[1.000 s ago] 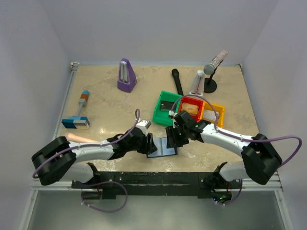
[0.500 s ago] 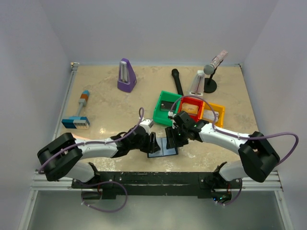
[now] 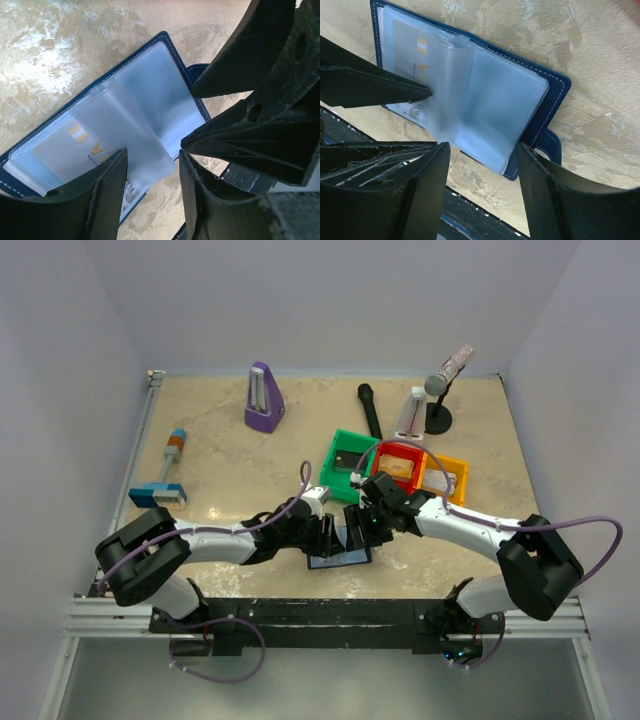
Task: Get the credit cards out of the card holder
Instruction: Remove the credit card from the card holder.
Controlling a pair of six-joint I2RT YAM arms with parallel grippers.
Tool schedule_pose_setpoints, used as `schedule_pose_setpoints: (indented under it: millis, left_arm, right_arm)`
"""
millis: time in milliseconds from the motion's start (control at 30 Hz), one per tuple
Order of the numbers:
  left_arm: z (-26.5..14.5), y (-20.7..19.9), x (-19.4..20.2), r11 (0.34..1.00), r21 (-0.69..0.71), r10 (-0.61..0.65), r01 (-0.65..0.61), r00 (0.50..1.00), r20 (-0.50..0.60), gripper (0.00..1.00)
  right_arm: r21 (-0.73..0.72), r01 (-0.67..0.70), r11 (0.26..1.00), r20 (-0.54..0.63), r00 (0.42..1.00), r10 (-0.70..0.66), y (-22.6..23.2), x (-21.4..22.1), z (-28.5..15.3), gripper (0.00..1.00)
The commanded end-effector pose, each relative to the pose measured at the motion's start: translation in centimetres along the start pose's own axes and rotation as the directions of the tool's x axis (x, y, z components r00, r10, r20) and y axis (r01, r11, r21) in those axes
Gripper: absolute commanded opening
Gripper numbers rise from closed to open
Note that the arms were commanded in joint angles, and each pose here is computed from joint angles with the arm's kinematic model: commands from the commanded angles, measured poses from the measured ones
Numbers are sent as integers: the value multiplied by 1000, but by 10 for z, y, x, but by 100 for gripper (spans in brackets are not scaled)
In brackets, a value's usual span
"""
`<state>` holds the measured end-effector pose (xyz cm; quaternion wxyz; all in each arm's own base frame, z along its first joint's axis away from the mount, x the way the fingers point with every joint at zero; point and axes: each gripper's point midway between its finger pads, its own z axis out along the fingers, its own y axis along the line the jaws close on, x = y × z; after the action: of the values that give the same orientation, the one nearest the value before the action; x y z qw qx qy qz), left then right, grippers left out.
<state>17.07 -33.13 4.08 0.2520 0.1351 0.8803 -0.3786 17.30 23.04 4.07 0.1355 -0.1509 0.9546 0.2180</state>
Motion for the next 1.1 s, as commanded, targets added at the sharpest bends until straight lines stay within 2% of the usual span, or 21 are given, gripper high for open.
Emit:
schedule_pose_setpoints:
  millis: [0,467,633,1067]
  left_arm:
    - [5,-26,-15,995,99,13,-17,999,39,50]
    - [10,-44,-25,980,199,9,-25,997,82,50]
    - [14,-45,-24,978,206,4,-20,997,78,50]
    - [15,-62,-37,956,293,-15,-28,989,144,50]
  right_arm:
    - [-29,7,1000,31,1000,-6,9,-9,-5,60]
    - [-41,-10,999,24,1000,11,12,-10,-2,62]
    - [-80,-12,997,45,999,15,19,-11,-4,63]
    - [-162,-78,984,-4,997,78,32,-6,11,64]
